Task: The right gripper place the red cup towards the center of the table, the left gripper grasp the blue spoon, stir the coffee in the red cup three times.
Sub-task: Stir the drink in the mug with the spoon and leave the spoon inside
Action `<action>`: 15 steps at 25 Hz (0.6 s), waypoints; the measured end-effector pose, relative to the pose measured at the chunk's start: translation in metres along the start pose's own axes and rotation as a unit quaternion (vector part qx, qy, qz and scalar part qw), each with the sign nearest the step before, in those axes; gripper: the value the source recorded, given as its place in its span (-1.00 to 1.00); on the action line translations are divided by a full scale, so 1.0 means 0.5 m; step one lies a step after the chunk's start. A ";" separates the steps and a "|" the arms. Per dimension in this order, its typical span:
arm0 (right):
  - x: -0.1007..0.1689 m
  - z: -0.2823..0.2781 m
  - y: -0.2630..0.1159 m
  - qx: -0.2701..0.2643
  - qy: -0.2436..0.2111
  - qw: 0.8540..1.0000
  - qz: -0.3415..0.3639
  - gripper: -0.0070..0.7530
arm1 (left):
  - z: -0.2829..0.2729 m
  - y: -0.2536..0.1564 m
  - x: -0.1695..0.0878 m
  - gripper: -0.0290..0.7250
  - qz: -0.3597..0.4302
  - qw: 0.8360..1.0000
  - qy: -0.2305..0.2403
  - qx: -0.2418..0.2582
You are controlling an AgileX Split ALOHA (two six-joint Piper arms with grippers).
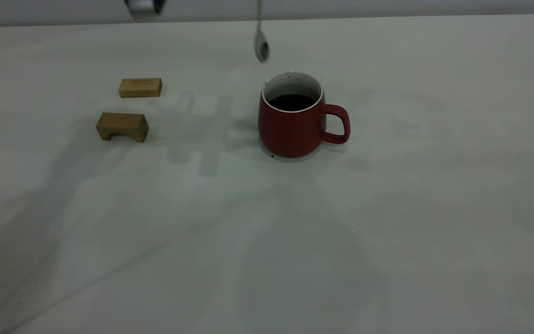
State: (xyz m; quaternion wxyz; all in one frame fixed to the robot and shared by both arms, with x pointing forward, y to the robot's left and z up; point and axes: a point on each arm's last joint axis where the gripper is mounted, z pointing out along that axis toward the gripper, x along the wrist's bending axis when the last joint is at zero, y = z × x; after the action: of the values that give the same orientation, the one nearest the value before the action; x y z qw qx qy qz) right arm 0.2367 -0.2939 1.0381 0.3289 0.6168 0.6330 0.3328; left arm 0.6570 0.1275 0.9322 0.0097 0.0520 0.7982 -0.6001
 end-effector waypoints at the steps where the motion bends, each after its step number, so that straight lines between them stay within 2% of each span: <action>1: 0.000 0.000 0.000 0.000 0.000 1.000 0.000 0.46 | 0.008 0.009 -0.001 -0.50 -0.008 1.000 -0.003 0.004; 8: 0.000 0.000 0.000 0.000 0.000 1.000 0.000 0.45 | 0.052 0.082 -0.002 -0.50 -0.052 0.999 -0.015 -0.002; 15: 0.000 0.000 0.000 0.000 0.000 1.000 0.000 0.46 | 0.071 0.151 -0.001 -0.50 -0.012 0.999 -0.029 -0.010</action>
State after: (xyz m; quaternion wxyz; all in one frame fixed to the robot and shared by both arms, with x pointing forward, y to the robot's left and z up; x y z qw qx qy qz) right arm 0.2367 -0.2939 1.0381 0.3289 0.6168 0.6330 0.3328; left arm 0.6631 0.1140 0.8503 0.0267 0.0251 0.8043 -0.5931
